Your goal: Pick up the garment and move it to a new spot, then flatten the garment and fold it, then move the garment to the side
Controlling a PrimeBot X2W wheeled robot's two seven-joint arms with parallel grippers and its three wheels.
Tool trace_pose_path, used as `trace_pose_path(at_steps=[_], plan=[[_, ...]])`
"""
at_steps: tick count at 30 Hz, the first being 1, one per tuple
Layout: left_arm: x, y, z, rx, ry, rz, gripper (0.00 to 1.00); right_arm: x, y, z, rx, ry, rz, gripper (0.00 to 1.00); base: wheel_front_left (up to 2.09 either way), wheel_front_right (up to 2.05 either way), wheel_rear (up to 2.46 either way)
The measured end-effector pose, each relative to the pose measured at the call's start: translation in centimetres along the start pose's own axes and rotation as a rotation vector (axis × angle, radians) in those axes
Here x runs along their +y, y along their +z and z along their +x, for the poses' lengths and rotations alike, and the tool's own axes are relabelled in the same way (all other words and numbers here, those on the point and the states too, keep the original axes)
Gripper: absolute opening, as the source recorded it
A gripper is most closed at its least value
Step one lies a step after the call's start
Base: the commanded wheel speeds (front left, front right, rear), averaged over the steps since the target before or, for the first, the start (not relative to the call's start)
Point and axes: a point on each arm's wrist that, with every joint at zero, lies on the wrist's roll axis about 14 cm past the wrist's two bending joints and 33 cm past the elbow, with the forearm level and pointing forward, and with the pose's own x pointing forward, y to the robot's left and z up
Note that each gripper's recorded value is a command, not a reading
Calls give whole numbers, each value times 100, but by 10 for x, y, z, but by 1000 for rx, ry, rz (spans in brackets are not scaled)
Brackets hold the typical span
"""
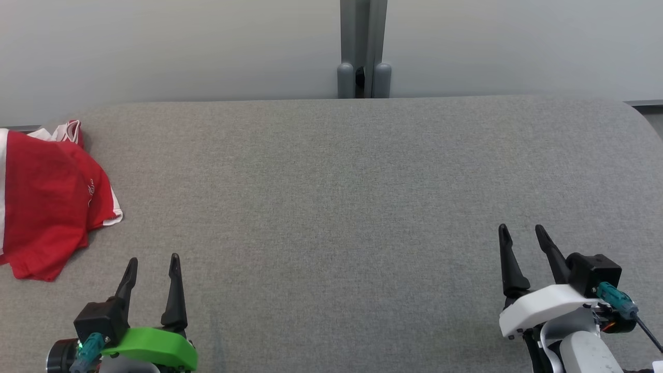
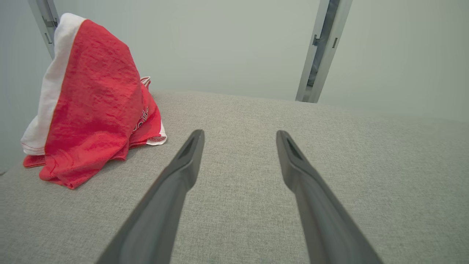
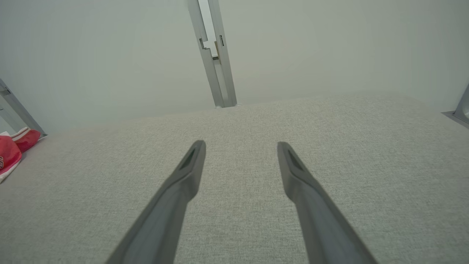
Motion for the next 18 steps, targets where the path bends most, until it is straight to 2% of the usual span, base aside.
trace_pose_path(at_steps=[18], plan=[[2,-6,-5,6,-8,113,100,1,-8,-2,18,26,-136,100,0,0,0]])
